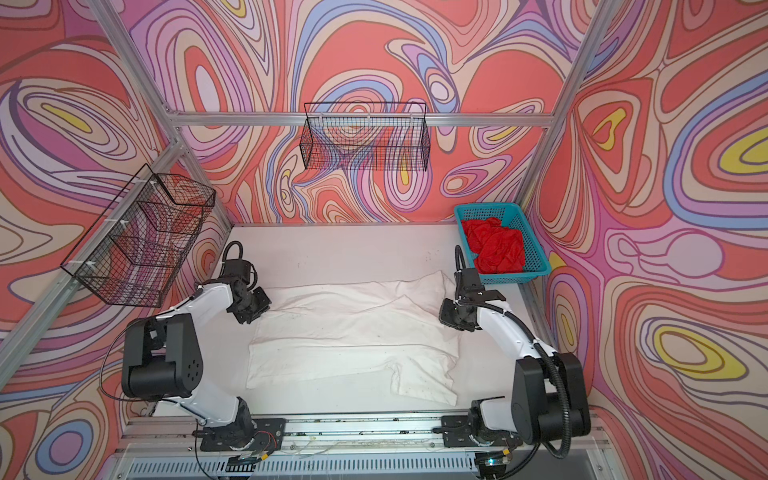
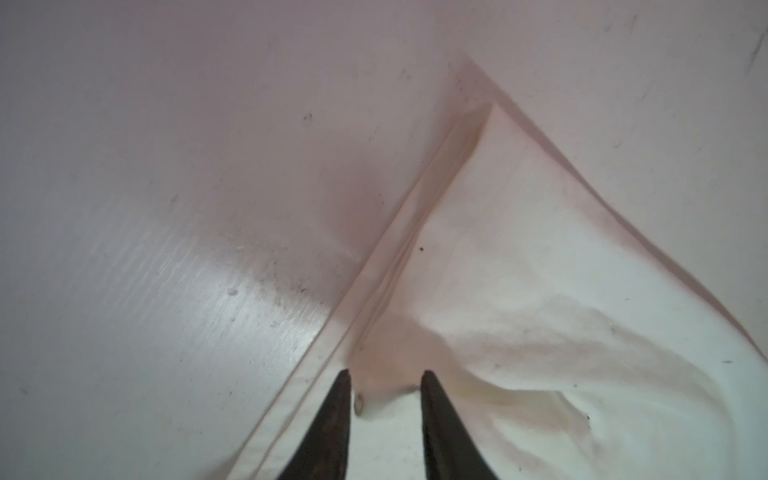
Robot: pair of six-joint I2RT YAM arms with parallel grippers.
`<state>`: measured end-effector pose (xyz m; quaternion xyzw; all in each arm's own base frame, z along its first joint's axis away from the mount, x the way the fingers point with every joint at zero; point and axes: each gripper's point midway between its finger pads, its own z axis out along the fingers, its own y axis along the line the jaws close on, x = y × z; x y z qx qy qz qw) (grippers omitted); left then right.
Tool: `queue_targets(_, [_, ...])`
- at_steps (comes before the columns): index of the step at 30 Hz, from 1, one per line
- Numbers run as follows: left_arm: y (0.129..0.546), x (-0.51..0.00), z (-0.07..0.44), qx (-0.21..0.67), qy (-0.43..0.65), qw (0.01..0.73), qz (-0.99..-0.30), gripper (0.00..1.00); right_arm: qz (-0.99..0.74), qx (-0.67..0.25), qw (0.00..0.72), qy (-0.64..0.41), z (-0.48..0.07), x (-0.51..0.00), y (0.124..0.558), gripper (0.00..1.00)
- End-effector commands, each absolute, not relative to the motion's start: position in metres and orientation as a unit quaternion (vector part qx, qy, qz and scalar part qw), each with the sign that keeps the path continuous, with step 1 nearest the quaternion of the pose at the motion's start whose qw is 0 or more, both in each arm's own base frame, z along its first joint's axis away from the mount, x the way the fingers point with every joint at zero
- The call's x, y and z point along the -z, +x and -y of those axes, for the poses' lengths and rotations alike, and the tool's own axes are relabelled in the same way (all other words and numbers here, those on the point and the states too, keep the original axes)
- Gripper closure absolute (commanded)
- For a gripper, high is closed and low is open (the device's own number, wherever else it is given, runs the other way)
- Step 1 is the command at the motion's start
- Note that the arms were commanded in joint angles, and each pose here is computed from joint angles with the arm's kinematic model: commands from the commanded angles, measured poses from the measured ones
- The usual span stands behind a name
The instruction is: Fold and stack the t-shirts
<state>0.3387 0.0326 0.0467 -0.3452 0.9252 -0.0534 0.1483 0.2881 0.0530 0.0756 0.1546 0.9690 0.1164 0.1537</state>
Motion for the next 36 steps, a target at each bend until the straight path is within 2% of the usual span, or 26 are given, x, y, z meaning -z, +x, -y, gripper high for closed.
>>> queue_targets(1, [0.328,-0.060,-0.035,0.050,-0.356,0.151,-0.921,0.47,-0.967,-0.101,0.168,0.165,-0.045,-0.088,0.294,0.69])
queue_targets(5, [0.335,-0.081,-0.036,0.057,-0.356,0.180,-0.915,0.39,-0.964,-0.108,0.194,0.147,-0.049,-0.111,0.316,0.59])
queue_targets(14, [0.349,-0.080,-0.020,0.073,-0.344,0.174,-0.920,0.37,-0.965,-0.157,0.202,0.057,-0.118,-0.105,0.373,0.58])
queue_targets(20, [0.344,-0.072,-0.008,0.077,-0.340,0.166,-0.923,0.37,-0.970,-0.165,0.177,0.003,-0.167,-0.075,0.395,0.58])
queue_targets(28, [0.338,-0.066,-0.006,0.076,-0.341,0.160,-0.923,0.36,-0.978,-0.129,0.162,-0.025,-0.171,-0.050,0.404,0.63])
queue_targets(36, [0.338,-0.065,-0.006,0.076,-0.343,0.160,-0.923,0.36,-0.980,-0.132,0.145,-0.031,-0.172,-0.035,0.399,0.69])
